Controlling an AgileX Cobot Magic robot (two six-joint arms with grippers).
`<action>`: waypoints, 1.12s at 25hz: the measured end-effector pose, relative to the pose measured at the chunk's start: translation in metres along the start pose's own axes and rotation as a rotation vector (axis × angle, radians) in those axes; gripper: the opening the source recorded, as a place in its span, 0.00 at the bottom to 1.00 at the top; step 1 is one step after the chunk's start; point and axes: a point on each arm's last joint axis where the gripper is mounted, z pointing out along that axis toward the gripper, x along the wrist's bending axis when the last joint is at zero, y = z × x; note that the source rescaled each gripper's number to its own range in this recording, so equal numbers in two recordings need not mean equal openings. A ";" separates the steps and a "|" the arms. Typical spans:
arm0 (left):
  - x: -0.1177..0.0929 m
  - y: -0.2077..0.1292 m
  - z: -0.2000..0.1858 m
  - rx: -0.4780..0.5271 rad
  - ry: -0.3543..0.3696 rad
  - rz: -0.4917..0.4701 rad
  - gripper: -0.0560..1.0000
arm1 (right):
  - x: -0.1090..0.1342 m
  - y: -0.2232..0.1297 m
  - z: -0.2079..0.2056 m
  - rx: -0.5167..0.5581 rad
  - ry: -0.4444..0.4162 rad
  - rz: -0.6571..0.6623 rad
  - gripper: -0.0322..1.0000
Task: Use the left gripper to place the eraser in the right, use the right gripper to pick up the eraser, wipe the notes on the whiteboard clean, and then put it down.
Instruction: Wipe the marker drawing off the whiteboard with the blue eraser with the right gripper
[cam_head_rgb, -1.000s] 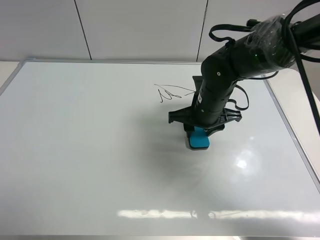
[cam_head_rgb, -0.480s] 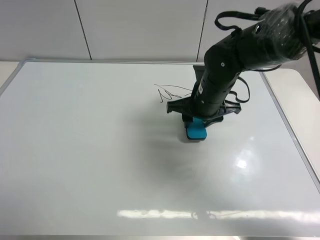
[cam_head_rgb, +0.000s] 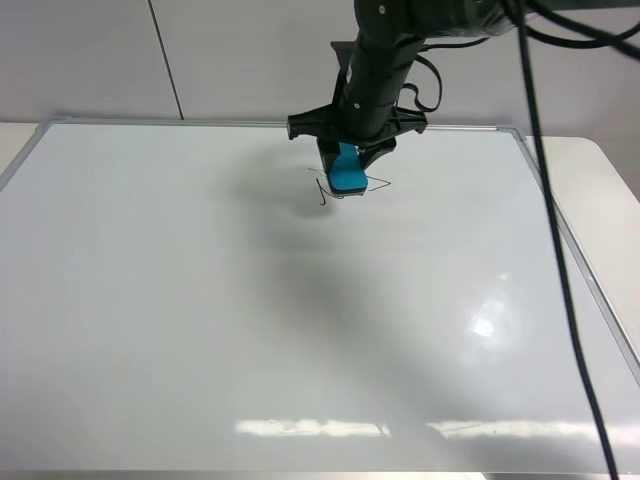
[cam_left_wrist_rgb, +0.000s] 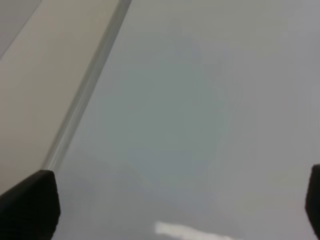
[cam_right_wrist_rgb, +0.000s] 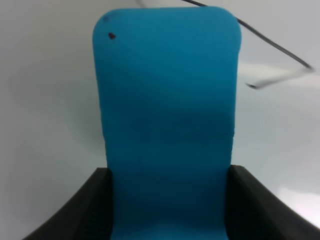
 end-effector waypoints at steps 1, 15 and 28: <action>0.000 0.000 0.000 0.000 0.000 0.000 1.00 | 0.005 0.007 0.004 0.014 0.013 -0.021 0.04; 0.000 0.000 0.000 0.000 0.000 0.000 1.00 | 0.068 0.008 0.078 0.161 0.029 -0.289 0.04; 0.000 0.000 0.000 0.000 0.000 0.000 1.00 | 0.061 0.009 0.086 0.164 -0.007 -0.305 0.04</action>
